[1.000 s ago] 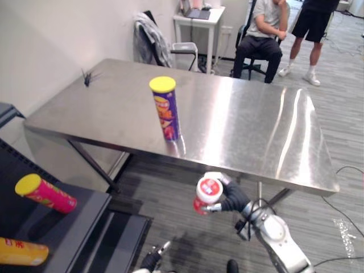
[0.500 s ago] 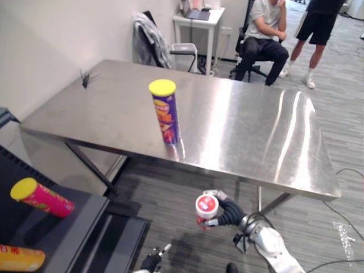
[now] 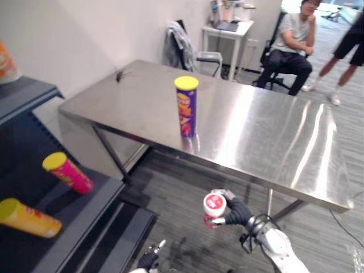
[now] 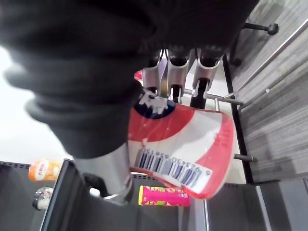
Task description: Put the gum and the chips on the shelf.
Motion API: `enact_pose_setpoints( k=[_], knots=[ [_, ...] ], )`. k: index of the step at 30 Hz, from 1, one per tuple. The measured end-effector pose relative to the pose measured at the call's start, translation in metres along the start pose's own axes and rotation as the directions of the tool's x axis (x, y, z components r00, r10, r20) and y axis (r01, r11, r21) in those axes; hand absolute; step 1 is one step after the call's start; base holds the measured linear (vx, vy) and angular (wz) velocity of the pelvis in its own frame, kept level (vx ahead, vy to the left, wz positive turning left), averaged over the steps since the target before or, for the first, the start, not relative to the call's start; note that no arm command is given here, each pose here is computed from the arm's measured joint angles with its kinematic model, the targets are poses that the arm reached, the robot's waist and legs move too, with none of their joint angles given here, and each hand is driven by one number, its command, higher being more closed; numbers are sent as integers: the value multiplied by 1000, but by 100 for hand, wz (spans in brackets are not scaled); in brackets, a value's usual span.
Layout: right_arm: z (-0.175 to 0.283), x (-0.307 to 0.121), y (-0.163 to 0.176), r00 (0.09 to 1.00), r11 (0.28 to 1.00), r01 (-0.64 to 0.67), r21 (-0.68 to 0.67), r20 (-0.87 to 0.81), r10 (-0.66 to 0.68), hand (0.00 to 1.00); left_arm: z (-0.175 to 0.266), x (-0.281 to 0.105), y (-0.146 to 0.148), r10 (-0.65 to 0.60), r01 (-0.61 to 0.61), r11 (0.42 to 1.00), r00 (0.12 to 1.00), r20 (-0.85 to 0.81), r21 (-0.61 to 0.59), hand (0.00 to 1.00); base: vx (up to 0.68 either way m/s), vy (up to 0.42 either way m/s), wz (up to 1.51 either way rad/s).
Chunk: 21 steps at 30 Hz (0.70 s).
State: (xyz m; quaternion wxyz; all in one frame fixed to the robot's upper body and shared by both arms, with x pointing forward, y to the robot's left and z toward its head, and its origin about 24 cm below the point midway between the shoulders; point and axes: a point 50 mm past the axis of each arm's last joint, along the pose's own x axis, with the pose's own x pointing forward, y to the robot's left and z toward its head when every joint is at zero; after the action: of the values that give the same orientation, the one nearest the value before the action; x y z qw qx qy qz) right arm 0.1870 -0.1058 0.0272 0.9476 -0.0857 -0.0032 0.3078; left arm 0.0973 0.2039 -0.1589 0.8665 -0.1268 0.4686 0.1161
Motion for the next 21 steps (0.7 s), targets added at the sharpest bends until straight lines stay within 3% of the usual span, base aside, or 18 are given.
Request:
enact_pose_setpoints(
  k=[10,13,18,21],
  knots=[
    [-3,-19,-36,985,986,168,3,-30,-168,100,21,3,3,30,-25,998,997,77,-62,0,-21,-94,78],
    [-6,-25,-38,977,977,210,18,-45,-209,100,35,3,-2,-17,15,1000,991,129,18,0,-51,-176,152],
    [-13,-54,-54,941,947,320,-10,-111,-320,100,17,5,-28,-99,89,971,994,36,224,0,-6,8,151],
    [-12,-53,-53,942,947,321,-7,-106,-320,100,12,5,-25,-86,80,970,996,17,231,0,-43,96,82]
  ],
)
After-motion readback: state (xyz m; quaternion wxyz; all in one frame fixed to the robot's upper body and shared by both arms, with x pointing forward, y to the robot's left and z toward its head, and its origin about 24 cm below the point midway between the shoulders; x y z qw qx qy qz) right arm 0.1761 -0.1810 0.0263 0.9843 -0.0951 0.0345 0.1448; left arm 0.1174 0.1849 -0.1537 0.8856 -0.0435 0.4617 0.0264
